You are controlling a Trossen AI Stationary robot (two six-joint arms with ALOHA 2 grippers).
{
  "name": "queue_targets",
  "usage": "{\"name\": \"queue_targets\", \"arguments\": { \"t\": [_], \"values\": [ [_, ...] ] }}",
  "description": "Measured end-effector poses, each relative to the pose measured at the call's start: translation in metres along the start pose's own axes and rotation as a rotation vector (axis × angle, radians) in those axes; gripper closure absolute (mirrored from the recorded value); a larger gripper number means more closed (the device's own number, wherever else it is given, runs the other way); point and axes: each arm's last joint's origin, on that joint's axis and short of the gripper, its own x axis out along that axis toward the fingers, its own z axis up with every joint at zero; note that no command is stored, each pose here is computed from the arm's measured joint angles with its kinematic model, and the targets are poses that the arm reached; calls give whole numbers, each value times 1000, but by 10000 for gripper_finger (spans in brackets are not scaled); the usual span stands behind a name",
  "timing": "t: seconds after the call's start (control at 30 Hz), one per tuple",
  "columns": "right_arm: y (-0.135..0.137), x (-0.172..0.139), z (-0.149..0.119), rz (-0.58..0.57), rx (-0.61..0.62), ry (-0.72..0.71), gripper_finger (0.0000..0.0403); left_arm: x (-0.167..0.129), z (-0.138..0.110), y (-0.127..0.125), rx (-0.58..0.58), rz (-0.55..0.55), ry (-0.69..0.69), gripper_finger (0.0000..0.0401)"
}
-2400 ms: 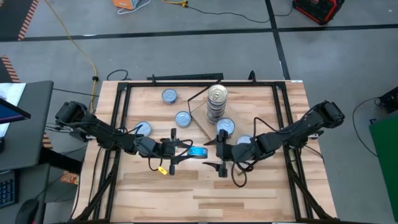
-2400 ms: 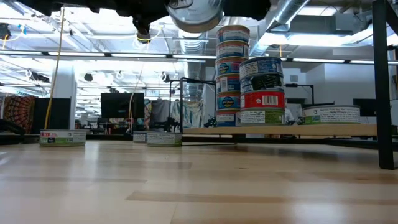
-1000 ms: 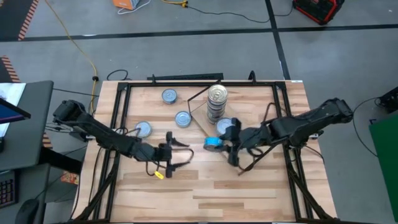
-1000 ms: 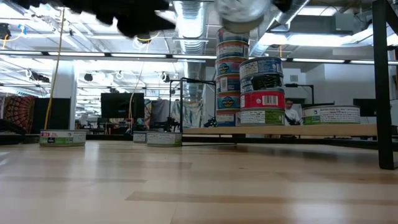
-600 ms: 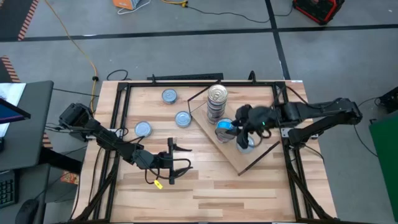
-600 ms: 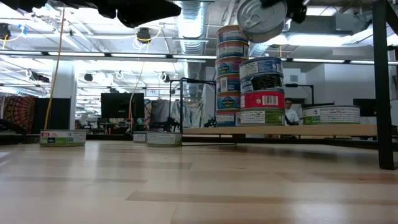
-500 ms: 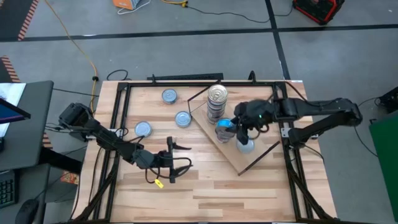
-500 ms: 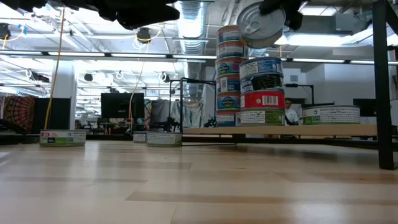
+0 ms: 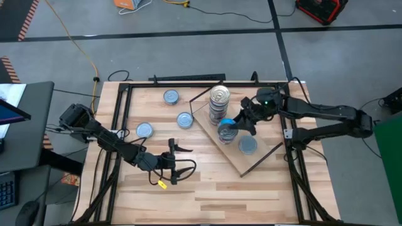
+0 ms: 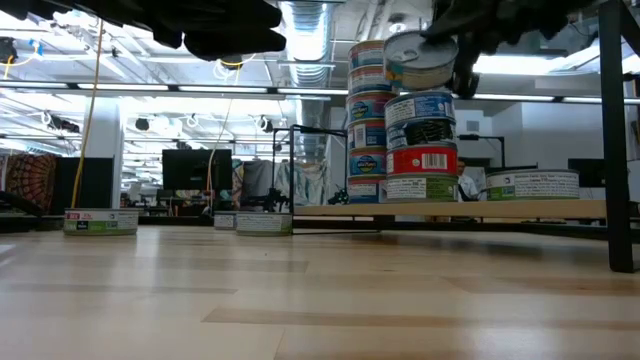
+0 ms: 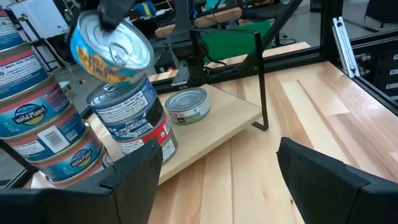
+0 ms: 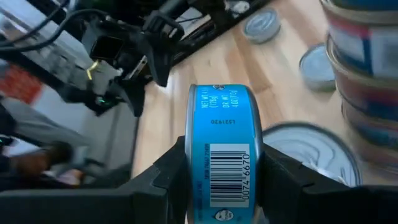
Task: Stack canned seafood by type on shelf
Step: Stack the blue tuna can on top of the blue tuna can on the shelf
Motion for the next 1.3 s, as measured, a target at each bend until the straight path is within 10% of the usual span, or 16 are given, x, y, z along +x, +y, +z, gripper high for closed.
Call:
{"name": "queue_targets", "arguments": {
  "t": [0.57, 1.3],
  "values": [
    [-40, -10, -5, 2, 390, 16, 192, 0, 0, 0, 9, 1, 1, 97],
    [-32, -14, 1, -65, 534, 42, 87, 0, 0, 0, 15, 13, 5, 97]
  ]
}}
